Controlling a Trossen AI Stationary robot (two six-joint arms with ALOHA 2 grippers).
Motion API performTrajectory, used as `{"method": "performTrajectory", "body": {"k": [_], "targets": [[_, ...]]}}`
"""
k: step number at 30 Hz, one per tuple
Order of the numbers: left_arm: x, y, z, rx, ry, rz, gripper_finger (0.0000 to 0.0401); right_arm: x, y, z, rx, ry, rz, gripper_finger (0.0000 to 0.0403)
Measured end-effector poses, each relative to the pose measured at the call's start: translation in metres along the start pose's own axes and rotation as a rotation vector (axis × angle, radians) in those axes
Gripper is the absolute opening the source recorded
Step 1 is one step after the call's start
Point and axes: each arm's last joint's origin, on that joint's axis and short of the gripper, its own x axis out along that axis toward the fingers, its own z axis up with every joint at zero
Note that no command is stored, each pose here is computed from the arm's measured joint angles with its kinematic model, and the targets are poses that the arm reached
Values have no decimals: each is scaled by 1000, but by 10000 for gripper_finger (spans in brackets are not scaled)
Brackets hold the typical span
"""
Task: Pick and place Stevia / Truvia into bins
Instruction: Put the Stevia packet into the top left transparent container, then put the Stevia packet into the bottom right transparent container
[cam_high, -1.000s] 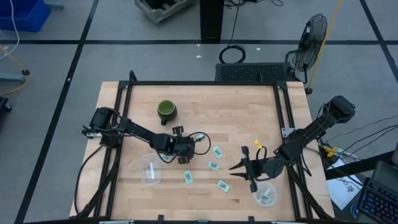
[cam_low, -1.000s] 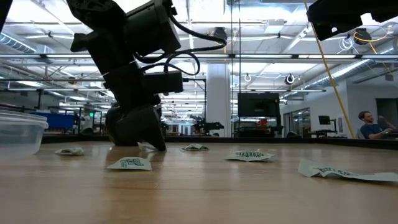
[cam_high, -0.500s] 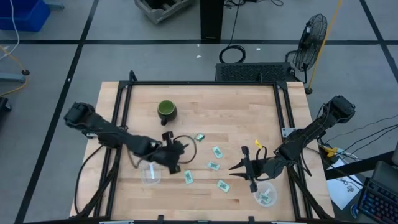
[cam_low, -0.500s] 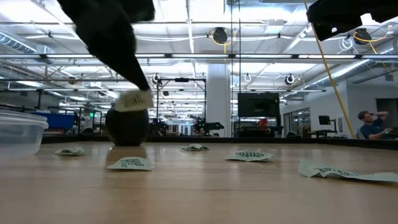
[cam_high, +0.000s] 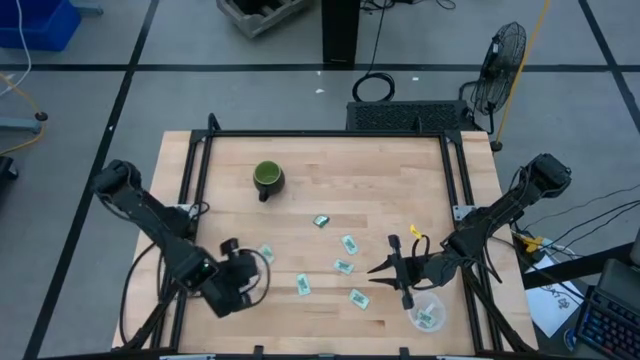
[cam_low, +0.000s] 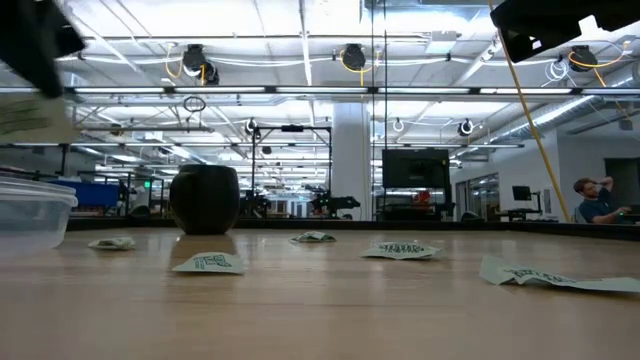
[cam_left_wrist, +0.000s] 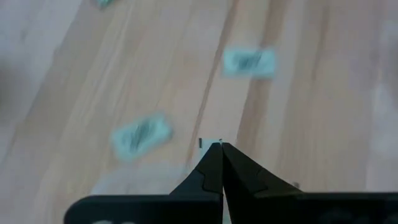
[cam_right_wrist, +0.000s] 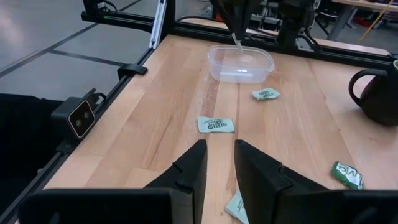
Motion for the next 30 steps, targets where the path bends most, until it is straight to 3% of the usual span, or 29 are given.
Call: {"method": "performTrajectory", "body": {"k": [7, 17, 25, 30], "targets": [[-5, 2, -23, -138, 62, 80, 5, 0, 0, 1, -6, -13, 1, 75], [21, 16, -41, -244, 153, 93, 4, 0, 0, 1, -7, -12, 1, 75], [30, 21, -41, -293, 144, 98, 60, 0, 0, 1, -7, -12, 1, 75], [30, 22, -32, -247, 75, 110, 98, 0, 0, 1, -16, -12, 1, 75]]}}
